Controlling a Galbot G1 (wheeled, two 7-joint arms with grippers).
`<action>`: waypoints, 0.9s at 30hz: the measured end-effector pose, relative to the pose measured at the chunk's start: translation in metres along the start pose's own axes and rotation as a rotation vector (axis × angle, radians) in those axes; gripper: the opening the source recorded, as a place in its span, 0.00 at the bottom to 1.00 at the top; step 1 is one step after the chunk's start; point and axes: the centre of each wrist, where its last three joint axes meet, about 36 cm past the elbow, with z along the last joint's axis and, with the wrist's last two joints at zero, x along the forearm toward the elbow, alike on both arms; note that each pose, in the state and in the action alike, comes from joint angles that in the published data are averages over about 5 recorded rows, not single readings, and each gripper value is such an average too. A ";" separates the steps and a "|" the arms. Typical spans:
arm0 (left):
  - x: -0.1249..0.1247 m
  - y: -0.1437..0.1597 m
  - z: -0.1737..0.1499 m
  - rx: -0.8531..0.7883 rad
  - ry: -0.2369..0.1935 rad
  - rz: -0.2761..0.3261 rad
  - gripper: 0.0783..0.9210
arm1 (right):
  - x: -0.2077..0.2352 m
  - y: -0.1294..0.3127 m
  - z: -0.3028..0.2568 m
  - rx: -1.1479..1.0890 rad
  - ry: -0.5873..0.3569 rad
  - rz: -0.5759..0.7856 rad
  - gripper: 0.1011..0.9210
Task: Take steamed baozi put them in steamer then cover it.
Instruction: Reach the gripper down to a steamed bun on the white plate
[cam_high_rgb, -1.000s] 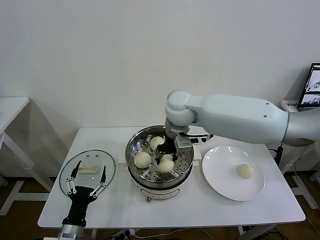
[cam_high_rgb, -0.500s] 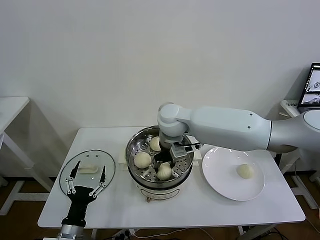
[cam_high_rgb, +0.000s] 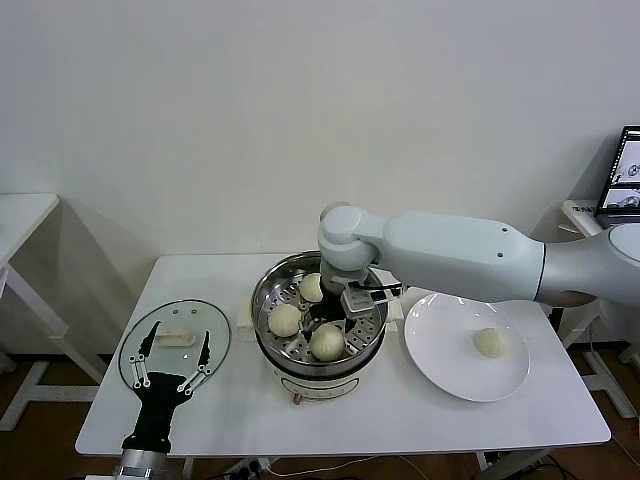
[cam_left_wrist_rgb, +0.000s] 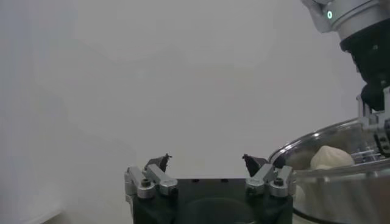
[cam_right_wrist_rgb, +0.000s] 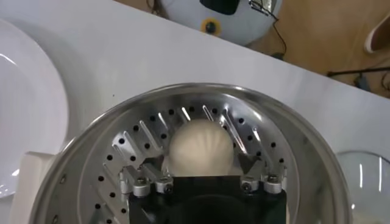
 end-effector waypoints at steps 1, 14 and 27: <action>0.000 0.000 0.000 -0.001 -0.001 -0.001 0.88 | 0.005 0.006 0.002 -0.034 0.003 0.014 0.88; -0.006 -0.003 0.000 0.004 -0.013 0.012 0.88 | 0.079 0.169 0.029 -0.819 0.040 0.222 0.88; -0.006 -0.003 0.001 0.004 -0.012 0.015 0.88 | 0.051 0.338 0.000 -1.459 0.067 0.133 0.88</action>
